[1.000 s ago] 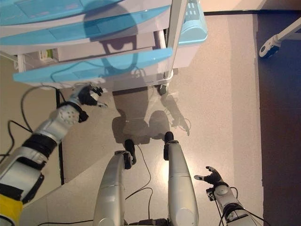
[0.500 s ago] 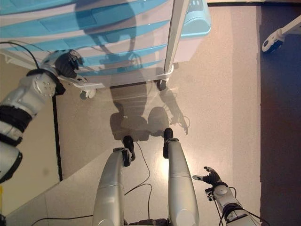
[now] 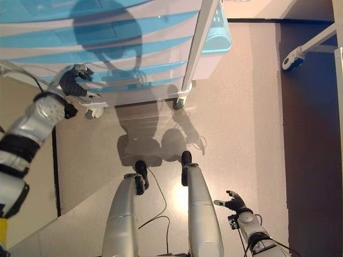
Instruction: Open the drawer and pick up the medicine
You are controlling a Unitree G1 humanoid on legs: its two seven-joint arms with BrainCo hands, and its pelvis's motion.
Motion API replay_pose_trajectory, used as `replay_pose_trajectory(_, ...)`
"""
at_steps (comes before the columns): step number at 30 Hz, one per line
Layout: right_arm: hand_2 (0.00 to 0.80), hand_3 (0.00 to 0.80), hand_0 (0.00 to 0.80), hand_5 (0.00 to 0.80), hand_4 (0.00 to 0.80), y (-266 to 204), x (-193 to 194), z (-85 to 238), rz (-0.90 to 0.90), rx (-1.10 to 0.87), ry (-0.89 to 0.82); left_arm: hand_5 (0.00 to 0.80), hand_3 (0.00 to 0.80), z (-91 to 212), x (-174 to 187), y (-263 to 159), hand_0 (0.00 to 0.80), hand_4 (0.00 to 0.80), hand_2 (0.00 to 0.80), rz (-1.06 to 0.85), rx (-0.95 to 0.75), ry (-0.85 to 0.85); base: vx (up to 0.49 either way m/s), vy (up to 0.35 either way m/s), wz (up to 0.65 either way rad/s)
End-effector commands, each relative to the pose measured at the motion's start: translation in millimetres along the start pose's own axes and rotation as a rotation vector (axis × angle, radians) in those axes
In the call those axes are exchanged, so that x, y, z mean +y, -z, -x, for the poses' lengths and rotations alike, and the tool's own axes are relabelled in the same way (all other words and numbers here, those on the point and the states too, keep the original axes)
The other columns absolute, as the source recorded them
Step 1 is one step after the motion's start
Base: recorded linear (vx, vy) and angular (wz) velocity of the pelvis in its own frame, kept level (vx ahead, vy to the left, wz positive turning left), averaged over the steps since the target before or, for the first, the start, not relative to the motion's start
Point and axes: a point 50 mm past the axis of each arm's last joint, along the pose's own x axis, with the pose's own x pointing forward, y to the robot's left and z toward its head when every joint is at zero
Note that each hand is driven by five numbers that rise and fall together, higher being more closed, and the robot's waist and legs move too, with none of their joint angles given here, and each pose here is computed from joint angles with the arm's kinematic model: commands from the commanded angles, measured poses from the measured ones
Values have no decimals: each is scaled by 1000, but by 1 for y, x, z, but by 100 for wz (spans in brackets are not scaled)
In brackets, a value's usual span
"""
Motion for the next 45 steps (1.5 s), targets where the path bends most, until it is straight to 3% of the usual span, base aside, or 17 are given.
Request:
replay_pose_trajectory(1,0,0,0,0,0,49,-6,16,45,127,18,0,0,9,2,4,0,0,0,153,-11,-106,38,7,-7)
replay_pose_trajectory(8,0,0,0,0,0,60,-5,21,72,157,23,0,0,63,-67,39,0,0,0,366,99,6,23,-3,1)
replay_pose_trajectory(9,0,0,0,0,0,63,-5,22,79,173,21,0,0,85,-96,51,0,0,0,483,178,50,51,-20,6)
replay_pose_trajectory(12,0,0,0,0,0,65,-4,23,84,177,20,0,0,102,-116,61,0,0,0,543,243,83,77,-20,4)
replay_pose_trajectory(14,0,0,0,0,0,70,-2,25,101,194,9,0,0,134,-154,80,0,0,0,674,415,151,99,-18,3)
replay_pose_trajectory(15,0,0,0,0,0,70,-2,25,101,194,9,0,0,134,-154,80,0,0,0,674,415,151,118,-27,8)
replay_pose_trajectory(16,0,0,0,0,0,73,0,26,105,203,-2,0,0,161,-175,92,0,0,0,717,527,197,120,-36,8)
replay_pose_trajectory(21,0,0,0,0,0,84,12,32,111,240,-43,0,0,244,-224,127,0,0,0,690,897,357,128,-46,4)
replay_pose_trajectory(28,0,0,0,0,0,104,34,43,106,315,-105,0,0,335,-261,129,0,0,0,622,1221,551,92,-43,5)
replay_pose_trajectory(34,0,0,0,0,0,107,46,46,38,334,-142,0,0,358,-277,114,0,0,0,581,1227,702,4,-28,9)
replay_pose_trajectory(37,0,0,0,0,0,111,52,49,-32,356,-170,0,0,361,-284,105,0,0,0,476,1131,854,14,-21,7)
replay_pose_trajectory(45,0,0,0,0,0,115,57,52,-12,368,-205,0,0,356,-284,104,0,0,0,445,1087,879,6,-4,0)
